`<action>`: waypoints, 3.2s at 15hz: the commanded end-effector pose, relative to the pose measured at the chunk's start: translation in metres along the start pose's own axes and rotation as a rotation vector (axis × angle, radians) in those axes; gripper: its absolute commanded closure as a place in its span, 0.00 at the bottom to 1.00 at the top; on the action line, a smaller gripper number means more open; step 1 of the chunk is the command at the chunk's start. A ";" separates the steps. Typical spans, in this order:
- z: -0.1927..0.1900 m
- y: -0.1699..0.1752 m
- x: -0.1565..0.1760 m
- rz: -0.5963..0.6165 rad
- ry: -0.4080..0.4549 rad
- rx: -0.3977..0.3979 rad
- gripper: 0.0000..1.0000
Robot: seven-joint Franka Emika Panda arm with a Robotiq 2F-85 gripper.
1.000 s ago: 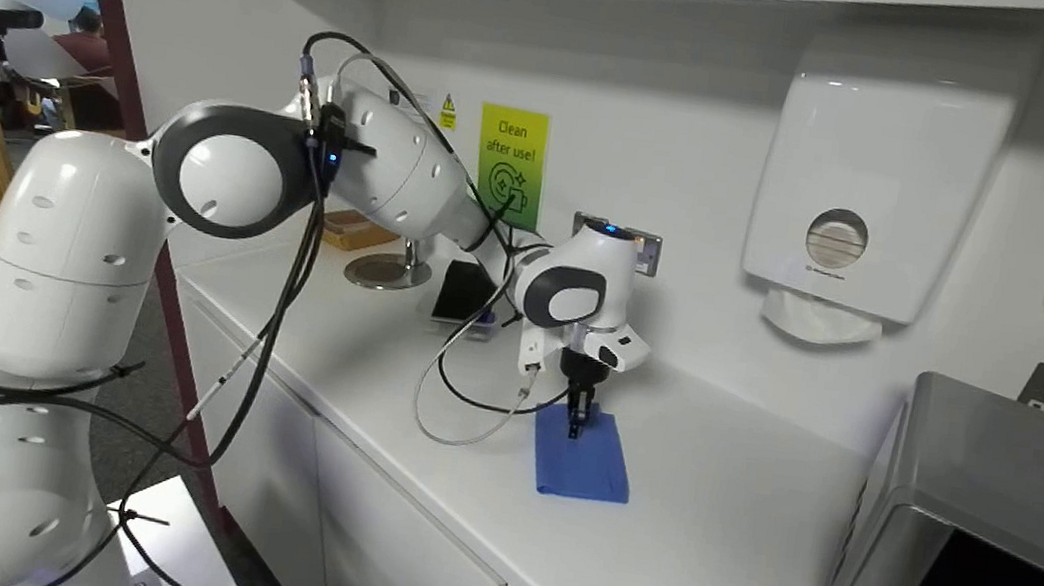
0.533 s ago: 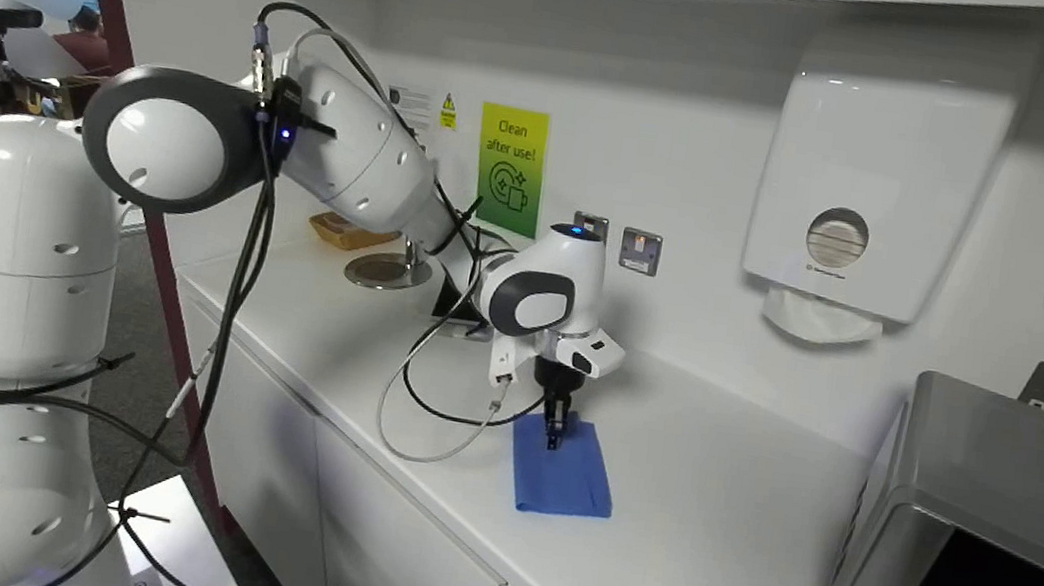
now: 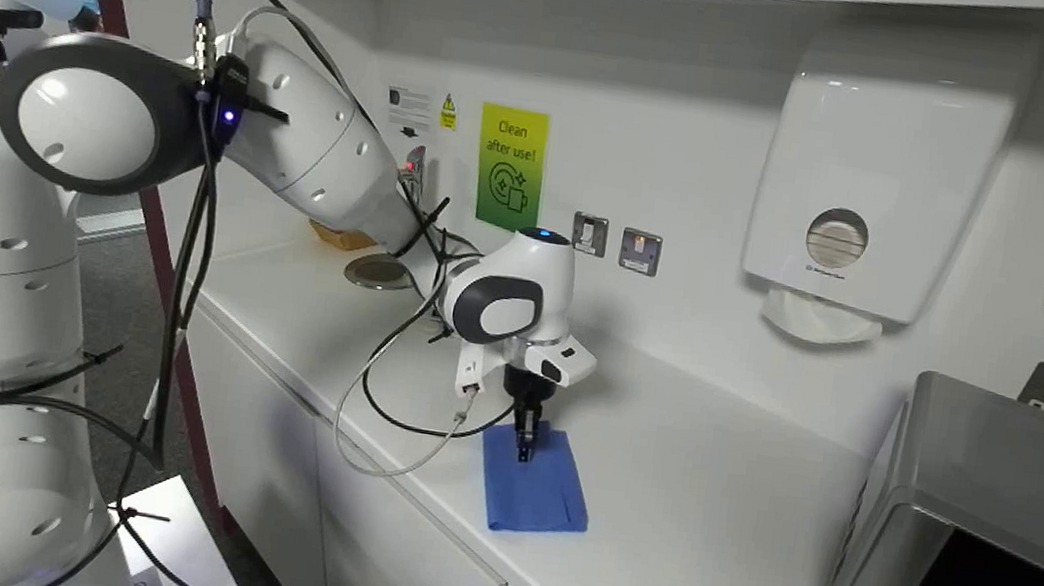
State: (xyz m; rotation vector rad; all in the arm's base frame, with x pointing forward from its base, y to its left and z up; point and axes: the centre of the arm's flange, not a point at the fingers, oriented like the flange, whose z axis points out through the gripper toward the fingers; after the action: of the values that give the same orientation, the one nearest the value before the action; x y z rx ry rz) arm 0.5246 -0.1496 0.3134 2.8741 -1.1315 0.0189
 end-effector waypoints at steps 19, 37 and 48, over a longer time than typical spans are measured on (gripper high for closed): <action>-0.018 -0.094 -0.057 -0.186 0.084 -0.027 1.00; 0.005 -0.087 -0.030 -0.148 0.048 -0.040 1.00; 0.019 -0.139 -0.004 -0.133 0.055 -0.083 1.00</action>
State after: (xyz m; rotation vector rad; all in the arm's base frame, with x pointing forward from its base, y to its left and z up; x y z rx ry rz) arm 0.5925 -0.0602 0.3125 2.8765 -0.9057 0.0872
